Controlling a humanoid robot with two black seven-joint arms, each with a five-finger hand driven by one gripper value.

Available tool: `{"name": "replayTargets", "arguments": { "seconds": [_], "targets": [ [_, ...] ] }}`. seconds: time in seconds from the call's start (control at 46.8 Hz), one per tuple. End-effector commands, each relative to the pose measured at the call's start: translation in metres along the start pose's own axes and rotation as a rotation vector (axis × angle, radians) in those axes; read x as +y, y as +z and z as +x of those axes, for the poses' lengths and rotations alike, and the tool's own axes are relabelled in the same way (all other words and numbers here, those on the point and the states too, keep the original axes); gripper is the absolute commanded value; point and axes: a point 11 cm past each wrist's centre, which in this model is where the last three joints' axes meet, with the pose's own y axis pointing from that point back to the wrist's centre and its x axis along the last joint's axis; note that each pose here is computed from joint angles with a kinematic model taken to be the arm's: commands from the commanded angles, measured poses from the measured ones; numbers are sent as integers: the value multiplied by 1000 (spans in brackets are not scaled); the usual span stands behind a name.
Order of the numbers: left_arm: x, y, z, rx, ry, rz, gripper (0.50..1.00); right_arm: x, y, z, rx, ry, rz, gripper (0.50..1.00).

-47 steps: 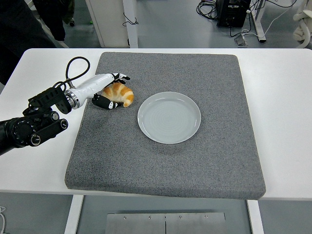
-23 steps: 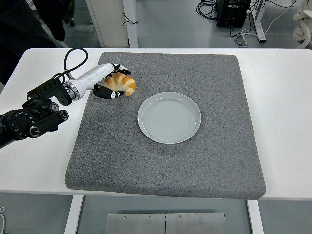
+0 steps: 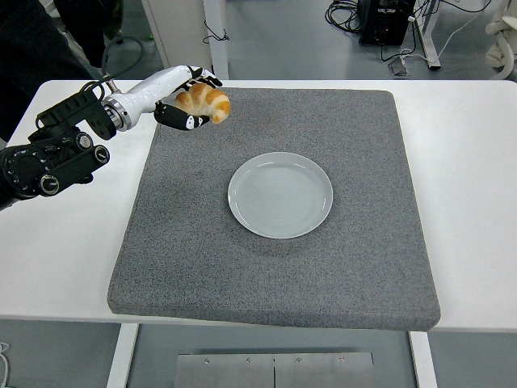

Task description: Place the bread on the plate

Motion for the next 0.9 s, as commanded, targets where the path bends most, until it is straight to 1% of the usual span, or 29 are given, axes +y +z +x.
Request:
{"name": "replayTargets", "arguments": {
  "seconds": [0.0, 0.128, 0.256, 0.427, 0.556, 0.662, 0.876],
  "targets": [
    [-2, 15, -3, 5, -15, -41, 683, 0, -1, 0, 0, 0, 1, 1000],
    [-4, 38, -5, 8, -32, -106, 684, 0, 0, 0, 0, 0, 0, 1000],
    [-7, 49, -9, 4, -43, -133, 687, 0, 0, 0, 0, 0, 0, 1000],
    [-14, 73, -31, -57, -90, -202, 689, 0, 0, 0, 0, 0, 0, 1000],
    [-16, 87, -41, -75, -110, -245, 692, 0, 0, 0, 0, 0, 0, 1000],
    [-17, 95, -47, -88, -122, -265, 695, 0, 0, 0, 0, 0, 0, 1000],
    [-19, 105, -71, -135, -165, -304, 699, 0, 0, 0, 0, 0, 0, 1000]
  ]
}}
